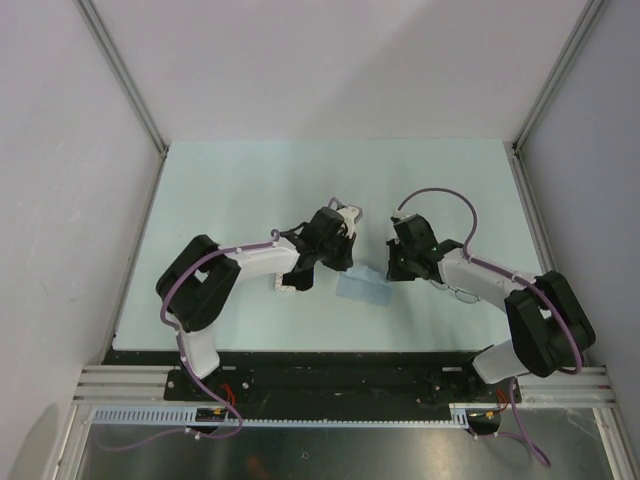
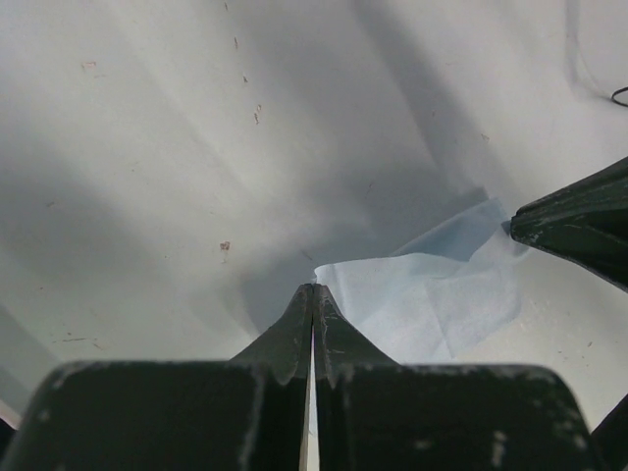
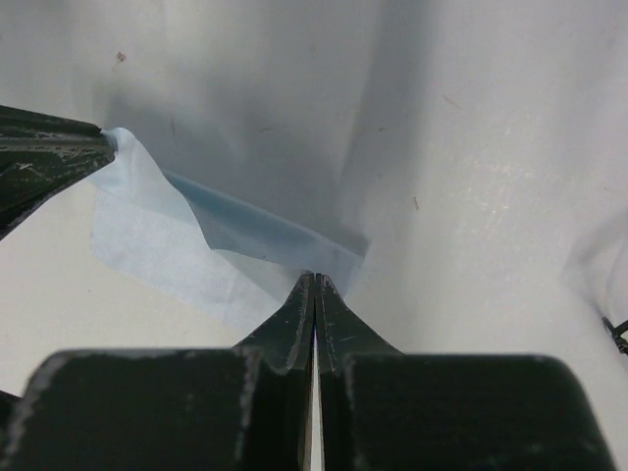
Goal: Organize the sunglasses
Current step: Fold the glasses cleaning cloth at the center of the board.
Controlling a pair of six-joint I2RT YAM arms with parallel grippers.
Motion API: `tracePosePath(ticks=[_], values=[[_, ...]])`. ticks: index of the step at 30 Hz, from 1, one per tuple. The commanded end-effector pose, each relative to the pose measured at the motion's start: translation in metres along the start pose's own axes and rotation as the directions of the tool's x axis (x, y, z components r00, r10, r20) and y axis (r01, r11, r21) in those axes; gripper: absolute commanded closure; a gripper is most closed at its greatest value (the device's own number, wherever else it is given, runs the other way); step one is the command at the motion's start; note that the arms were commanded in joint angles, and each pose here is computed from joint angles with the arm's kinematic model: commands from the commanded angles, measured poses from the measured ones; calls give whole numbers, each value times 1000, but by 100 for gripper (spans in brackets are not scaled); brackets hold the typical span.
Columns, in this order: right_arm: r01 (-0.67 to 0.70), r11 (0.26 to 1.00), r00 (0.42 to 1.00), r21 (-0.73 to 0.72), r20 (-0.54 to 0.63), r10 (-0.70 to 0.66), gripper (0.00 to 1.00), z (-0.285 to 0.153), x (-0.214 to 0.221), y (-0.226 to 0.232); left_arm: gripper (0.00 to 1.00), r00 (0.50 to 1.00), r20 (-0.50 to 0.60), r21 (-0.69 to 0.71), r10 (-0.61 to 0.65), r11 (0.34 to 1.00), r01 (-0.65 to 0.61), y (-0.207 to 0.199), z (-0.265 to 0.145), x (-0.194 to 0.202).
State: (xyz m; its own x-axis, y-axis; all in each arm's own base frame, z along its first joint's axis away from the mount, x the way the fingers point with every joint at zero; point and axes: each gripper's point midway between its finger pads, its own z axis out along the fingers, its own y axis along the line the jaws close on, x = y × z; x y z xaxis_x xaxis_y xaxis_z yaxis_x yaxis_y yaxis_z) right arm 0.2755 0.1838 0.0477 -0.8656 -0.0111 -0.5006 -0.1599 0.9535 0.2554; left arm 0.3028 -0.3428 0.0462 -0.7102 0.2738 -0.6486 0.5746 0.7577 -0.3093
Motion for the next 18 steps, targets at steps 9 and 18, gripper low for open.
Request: tracePosePath(ticks=[9, 18], values=[[10, 999, 1000, -48, 16, -9, 100, -10, 7, 13, 100, 998, 22, 35, 56, 998, -56, -9, -15, 5], [19, 1000, 1000, -4, -21, -19, 100, -7, 19, 6, 100, 997, 14, 57, 76, 995, -77, -13, -18, 9]])
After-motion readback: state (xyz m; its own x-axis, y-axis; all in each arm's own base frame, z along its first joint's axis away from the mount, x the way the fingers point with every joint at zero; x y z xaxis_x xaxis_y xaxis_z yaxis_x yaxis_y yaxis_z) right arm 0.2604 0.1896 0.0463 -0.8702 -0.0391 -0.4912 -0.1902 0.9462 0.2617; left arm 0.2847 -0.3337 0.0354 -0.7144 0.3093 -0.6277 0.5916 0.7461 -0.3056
